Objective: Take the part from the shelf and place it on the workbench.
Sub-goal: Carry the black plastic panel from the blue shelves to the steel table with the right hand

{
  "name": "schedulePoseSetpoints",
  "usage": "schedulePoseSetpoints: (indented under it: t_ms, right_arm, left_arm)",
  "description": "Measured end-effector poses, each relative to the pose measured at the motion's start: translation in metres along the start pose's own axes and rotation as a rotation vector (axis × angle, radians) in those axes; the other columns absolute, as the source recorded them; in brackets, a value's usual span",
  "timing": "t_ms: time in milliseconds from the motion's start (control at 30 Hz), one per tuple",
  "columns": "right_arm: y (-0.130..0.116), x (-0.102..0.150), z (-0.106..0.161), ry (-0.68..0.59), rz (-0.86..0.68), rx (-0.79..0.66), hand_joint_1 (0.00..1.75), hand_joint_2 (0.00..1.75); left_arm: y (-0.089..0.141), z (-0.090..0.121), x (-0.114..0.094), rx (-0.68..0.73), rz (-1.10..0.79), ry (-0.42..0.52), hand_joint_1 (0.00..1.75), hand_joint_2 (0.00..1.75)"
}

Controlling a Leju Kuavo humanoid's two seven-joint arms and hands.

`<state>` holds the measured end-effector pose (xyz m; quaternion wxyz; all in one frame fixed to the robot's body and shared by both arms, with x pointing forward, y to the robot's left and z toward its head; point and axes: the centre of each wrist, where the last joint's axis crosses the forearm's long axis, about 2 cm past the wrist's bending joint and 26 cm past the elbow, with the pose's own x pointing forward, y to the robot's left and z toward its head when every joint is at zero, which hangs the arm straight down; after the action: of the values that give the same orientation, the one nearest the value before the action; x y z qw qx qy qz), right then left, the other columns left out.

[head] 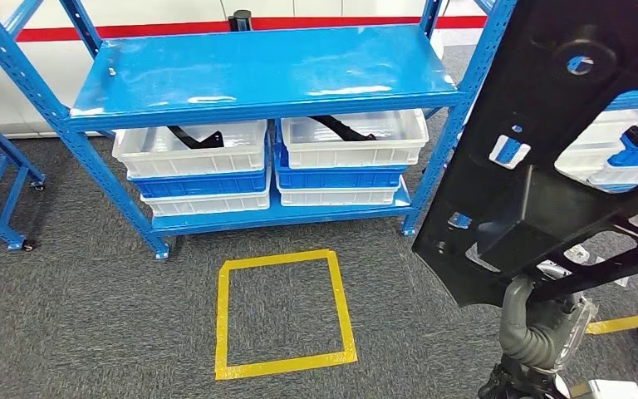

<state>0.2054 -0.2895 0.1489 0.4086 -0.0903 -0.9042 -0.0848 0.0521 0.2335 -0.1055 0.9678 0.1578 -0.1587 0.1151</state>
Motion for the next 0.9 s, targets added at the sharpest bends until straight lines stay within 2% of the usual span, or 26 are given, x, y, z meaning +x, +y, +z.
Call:
schedulePoseSetpoints:
  t_ms: [900]
  right_arm:
    - [-0.0027,0.0014,-0.0015,-0.012,0.008,-0.01,1.75,1.75]
  left_arm:
    - [0.0021,-0.0018,0.0018,-0.03,-0.006,-0.006,0.0,1.75]
